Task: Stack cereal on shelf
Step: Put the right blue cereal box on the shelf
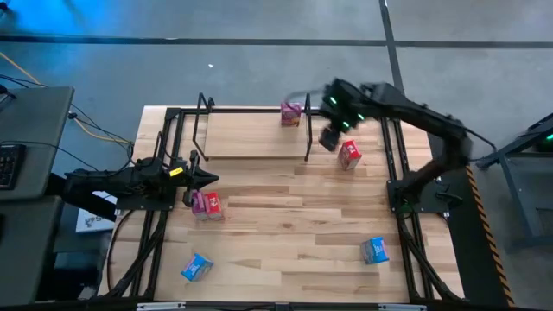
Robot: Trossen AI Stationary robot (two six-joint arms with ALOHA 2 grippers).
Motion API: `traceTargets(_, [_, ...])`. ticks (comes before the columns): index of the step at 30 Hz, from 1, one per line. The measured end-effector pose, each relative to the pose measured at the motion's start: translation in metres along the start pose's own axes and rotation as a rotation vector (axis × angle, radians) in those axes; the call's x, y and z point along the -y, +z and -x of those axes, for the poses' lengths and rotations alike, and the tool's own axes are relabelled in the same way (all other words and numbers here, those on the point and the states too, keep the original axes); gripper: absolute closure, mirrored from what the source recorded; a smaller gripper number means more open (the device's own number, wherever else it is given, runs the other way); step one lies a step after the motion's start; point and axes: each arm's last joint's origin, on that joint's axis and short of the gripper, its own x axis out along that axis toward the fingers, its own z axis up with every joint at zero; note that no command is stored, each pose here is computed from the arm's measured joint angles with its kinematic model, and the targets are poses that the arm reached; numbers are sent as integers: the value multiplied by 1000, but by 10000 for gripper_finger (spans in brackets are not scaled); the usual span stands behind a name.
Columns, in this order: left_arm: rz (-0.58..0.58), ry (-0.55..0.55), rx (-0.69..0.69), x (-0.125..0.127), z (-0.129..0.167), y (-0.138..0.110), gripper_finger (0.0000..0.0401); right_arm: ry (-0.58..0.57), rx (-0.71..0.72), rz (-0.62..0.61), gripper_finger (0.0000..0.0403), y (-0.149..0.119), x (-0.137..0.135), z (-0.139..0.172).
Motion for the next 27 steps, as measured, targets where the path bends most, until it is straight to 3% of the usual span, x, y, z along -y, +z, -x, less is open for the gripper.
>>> traceTargets(8, [0, 0, 0, 0, 0, 0, 396, 76, -120, -545, 194, -108, -24, 18])
traceTargets(12, [0, 0, 0, 0, 0, 0, 396, 104, -276, -712, 194, -147, -35, 26])
traceTargets(19, [0, 0, 0, 0, 0, 0, 396, 106, -445, -739, 194, -181, -63, 37])
traceTargets(27, [0, 0, 0, 0, 0, 0, 396, 134, -407, -586, 194, -209, -104, 40])
